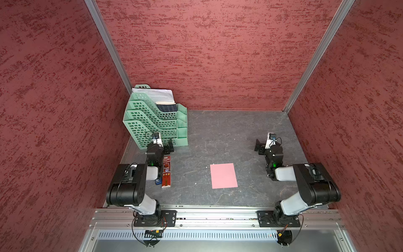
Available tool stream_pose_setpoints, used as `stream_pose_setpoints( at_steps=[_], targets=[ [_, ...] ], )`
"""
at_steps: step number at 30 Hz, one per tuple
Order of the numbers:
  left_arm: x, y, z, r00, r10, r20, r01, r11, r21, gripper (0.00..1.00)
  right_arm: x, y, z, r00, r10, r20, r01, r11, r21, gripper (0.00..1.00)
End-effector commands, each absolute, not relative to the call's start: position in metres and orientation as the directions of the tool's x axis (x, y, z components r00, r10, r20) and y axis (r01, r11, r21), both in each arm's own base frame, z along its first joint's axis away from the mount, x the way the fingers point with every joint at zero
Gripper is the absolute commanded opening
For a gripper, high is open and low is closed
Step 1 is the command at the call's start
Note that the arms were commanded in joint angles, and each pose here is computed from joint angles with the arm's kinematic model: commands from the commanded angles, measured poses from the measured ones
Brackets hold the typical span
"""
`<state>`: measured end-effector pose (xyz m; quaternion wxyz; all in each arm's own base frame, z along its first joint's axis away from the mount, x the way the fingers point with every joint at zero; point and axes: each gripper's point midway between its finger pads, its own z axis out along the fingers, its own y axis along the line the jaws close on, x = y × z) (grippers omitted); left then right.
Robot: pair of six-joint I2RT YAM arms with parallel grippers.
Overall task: Fold the square paper along the opposite sides
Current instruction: Pick up the paper from the center of the board.
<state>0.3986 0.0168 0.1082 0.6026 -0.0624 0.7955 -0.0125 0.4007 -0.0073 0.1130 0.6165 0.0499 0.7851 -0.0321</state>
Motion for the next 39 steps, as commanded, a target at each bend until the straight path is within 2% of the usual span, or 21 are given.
stream_pose_setpoints(
  at_steps=[1, 30, 33, 36, 39],
  targets=[
    [0.400, 0.015, 0.114, -0.248, -0.104, -0.963, -0.075, 0.993, -0.088, 1.00, 0.401, -0.011, 0.119, -0.214, 0.046, -0.976, 0.134, 0.991, 0.017, 0.99],
    [0.401, 0.014, 0.114, -0.251, -0.102, -0.963, -0.069, 0.994, -0.088, 1.00, 0.402, -0.011, 0.119, -0.218, 0.046, -0.975, 0.134, 0.991, 0.016, 0.99],
    [0.403, 0.008, 0.120, -0.300, -0.092, -0.950, -0.024, 0.996, -0.089, 1.00, 0.402, -0.011, 0.122, -0.220, 0.040, -0.975, 0.136, 0.991, 0.010, 0.99],
    [0.410, 0.015, 0.135, -0.428, -0.103, -0.898, -0.108, 0.992, -0.062, 1.00, 0.400, -0.008, 0.138, -0.209, 0.006, -0.978, 0.159, 0.987, -0.028, 0.99],
    [0.401, 0.011, 0.163, -0.387, -0.110, -0.916, -0.148, 0.987, -0.056, 1.00, 0.390, 0.005, 0.167, -0.222, -0.035, -0.974, 0.172, 0.982, -0.075, 0.99]
  ],
)
